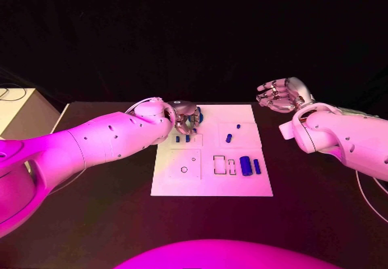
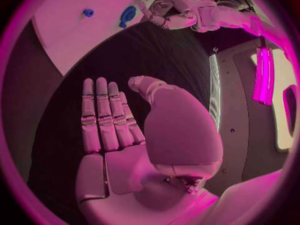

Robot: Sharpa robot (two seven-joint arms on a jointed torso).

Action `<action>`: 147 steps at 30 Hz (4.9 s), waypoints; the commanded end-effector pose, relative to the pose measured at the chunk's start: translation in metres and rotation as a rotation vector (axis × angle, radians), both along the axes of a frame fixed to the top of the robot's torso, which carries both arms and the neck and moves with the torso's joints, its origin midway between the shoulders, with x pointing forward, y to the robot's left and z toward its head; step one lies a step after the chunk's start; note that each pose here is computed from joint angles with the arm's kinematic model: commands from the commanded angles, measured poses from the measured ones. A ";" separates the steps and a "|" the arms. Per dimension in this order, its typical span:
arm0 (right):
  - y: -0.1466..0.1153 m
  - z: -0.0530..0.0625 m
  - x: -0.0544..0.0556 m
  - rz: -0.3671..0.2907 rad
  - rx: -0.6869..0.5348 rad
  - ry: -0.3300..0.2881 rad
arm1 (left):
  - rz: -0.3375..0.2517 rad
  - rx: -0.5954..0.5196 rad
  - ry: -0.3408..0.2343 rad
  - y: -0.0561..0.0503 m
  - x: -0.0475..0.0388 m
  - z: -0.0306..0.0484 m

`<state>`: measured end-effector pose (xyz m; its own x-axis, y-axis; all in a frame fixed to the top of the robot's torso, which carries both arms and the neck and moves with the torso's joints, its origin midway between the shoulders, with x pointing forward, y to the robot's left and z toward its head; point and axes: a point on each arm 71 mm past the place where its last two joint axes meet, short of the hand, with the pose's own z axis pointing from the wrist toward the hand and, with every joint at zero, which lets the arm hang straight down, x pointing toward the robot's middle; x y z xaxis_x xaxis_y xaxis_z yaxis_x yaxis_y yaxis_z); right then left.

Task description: Assemble the parts on the task board

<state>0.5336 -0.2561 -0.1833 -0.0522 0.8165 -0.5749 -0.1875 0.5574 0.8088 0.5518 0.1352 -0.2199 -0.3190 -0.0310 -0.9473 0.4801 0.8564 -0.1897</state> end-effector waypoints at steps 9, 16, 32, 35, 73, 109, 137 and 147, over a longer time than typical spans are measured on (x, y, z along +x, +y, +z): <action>0.002 0.001 0.000 0.013 -0.001 -0.011 | -0.002 0.008 0.030 -0.003 0.0016 -0.0023; 0.003 0.001 0.000 0.014 -0.001 -0.011 | 0.003 0.017 0.049 -0.003 0.0025 -0.0046; 0.004 0.002 0.000 0.020 0.000 -0.010 | 0.020 0.023 0.068 -0.003 0.0057 -0.0087; 0.004 0.002 0.000 0.020 0.000 -0.009 | 0.019 0.024 0.073 -0.003 0.0058 -0.0093; 0.004 0.002 0.000 0.021 0.001 -0.007 | 0.019 -0.131 0.032 0.002 0.0038 0.0011; 0.002 0.003 -0.001 0.017 -0.001 -0.011 | 0.115 -0.122 0.101 0.043 0.0080 0.0140; 0.002 0.003 0.000 0.019 -0.001 -0.011 | 0.105 -0.098 0.134 0.035 0.0068 -0.0016; 0.002 0.003 0.000 0.019 -0.001 -0.011 | 0.107 -0.077 0.145 0.035 0.0070 -0.0038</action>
